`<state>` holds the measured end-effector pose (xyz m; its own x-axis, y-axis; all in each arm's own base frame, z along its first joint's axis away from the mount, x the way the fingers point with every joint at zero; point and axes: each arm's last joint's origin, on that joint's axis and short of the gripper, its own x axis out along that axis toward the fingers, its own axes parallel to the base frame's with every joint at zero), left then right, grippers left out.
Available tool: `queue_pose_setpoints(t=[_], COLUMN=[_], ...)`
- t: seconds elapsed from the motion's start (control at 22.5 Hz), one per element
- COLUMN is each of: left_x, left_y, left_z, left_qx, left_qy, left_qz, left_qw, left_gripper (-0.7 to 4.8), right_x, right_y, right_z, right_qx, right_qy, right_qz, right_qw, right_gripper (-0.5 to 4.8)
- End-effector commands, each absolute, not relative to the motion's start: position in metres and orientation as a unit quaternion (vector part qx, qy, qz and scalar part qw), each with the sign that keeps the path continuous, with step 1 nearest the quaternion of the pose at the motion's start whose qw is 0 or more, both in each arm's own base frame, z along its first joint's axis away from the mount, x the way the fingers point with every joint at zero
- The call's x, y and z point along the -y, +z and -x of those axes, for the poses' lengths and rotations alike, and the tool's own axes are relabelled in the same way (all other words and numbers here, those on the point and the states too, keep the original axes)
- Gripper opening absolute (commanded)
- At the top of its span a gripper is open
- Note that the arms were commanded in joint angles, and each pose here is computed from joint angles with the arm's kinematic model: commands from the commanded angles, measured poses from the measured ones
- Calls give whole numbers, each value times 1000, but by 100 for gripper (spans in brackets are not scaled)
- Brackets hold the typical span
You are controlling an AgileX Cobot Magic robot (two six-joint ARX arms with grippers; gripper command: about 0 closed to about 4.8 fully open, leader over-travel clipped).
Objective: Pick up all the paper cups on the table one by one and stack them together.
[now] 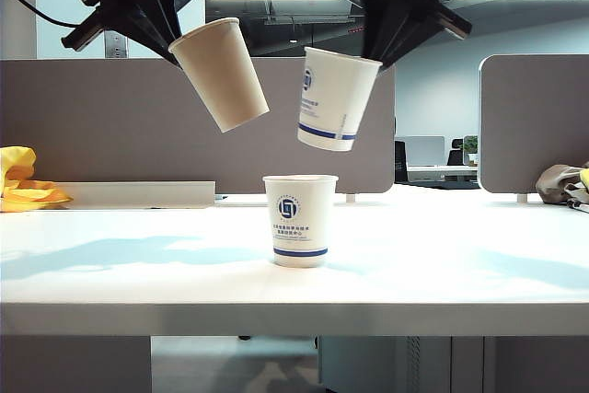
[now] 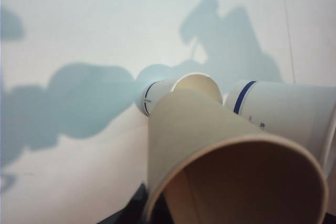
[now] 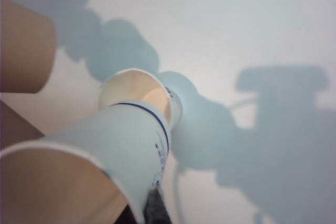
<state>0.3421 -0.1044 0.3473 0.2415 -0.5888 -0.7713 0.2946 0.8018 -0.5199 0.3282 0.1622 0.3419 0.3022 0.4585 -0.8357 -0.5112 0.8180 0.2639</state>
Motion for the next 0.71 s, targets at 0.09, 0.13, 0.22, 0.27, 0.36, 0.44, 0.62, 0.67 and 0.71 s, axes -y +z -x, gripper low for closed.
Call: queue_pose_setpoints(t=[0.09,0.13,0.22,0.27,0.36,0.44,0.62,0.67,0.71], left_x=[106,106,109,109,109,109,109,109,109], left_y=[352,352,353,354,355,355,355,355,355], left_z=[-342,-343,-344,-344,-345,-346,-346,-346,-346], left_qx=[-531,-529,-524,-521,-514,-513,-513,-513,-513], left_qy=[-292,-290,-291,-293,-295,-297,-296,-296,-296], left_qz=[135,139,142,146,145,146,146,146,146], left_qw=[784,785,788,789,792,792,792,792,793], left_gripper=[-6,-6,-6,-6,-6,-6,-6,-6,-6], right_x=[-163,-163,-163,-165,-166,-168,-176,-179,-183], right_y=[346,346,346,346,346,344,330,326,321], right_z=[-330,-330,-331,-332,-334,-337,-344,-345,-347], right_qx=[-489,-489,-487,-483,-477,-475,-490,-495,-501], right_qy=[305,306,315,324,327,327,328,332,333], right_qz=[23,22,17,12,1,-3,0,0,1], right_qw=[817,816,815,814,816,817,807,803,798], right_gripper=[20,20,20,20,20,20,20,20,20])
